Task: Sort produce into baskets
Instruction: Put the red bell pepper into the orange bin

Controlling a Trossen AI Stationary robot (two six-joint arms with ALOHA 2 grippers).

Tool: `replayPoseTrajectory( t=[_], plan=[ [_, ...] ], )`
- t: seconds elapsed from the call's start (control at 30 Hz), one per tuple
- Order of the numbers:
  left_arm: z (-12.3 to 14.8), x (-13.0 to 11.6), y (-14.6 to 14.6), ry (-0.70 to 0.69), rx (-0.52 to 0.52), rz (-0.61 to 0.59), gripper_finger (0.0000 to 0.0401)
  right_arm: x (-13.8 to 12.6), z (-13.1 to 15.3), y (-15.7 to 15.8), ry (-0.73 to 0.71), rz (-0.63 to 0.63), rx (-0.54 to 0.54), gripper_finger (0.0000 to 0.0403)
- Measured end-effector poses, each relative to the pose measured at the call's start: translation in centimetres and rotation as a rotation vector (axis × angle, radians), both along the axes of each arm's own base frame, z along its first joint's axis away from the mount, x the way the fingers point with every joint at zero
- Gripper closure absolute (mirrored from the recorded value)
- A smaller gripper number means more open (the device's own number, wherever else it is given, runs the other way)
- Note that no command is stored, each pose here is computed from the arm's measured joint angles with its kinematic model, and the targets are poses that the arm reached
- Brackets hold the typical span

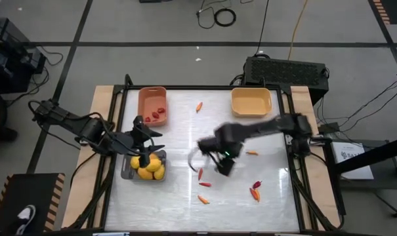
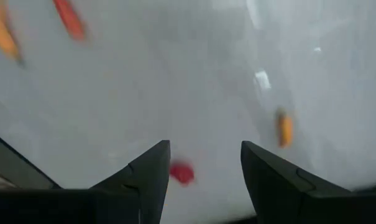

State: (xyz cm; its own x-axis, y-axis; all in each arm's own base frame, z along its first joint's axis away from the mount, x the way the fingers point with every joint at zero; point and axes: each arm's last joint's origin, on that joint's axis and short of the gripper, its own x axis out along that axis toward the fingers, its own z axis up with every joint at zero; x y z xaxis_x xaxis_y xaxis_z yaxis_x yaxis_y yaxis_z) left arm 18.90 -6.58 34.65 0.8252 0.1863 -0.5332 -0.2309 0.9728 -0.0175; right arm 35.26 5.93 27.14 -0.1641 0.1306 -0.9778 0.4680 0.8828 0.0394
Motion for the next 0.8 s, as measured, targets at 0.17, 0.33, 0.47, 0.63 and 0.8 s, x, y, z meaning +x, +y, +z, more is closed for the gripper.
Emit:
replayPoseTrajectory(
  t=[0.17, 0.33, 0.47, 0.63, 0.8],
  plan=[
    [0.0, 0.4, 0.8, 0.025, 0.024, -0.064, 0.0189, -5.3, -1.8, 4.7, 0.047, 0.111, -0.021, 0.0213],
    [0.4, 1.1, 1.7, -0.009, 0.021, -0.106, 0.0189, -8.8, -3.7, 8.4, 0.019, 0.36, 0.003, 0.0213],
    [0.8, 1.8, 2.5, -0.054, 0.005, -0.107, 0.0189, -10.4, -5.0, 10.2, 0.008, 0.626, 0.035, 0.0213],
    [0.7, 2.3, 3.1, -0.062, -0.026, -0.075, 0.0189, -11.2, -7.0, 11.6, -0.028, 0.827, 0.069, 0.0213],
    [0.4, 2.8, 3.1, -0.054, -0.051, -0.054, 0.0189, -11.7, -8.2, 11.8, -0.049, 0.902, 0.057, 0.0213]
  ],
)
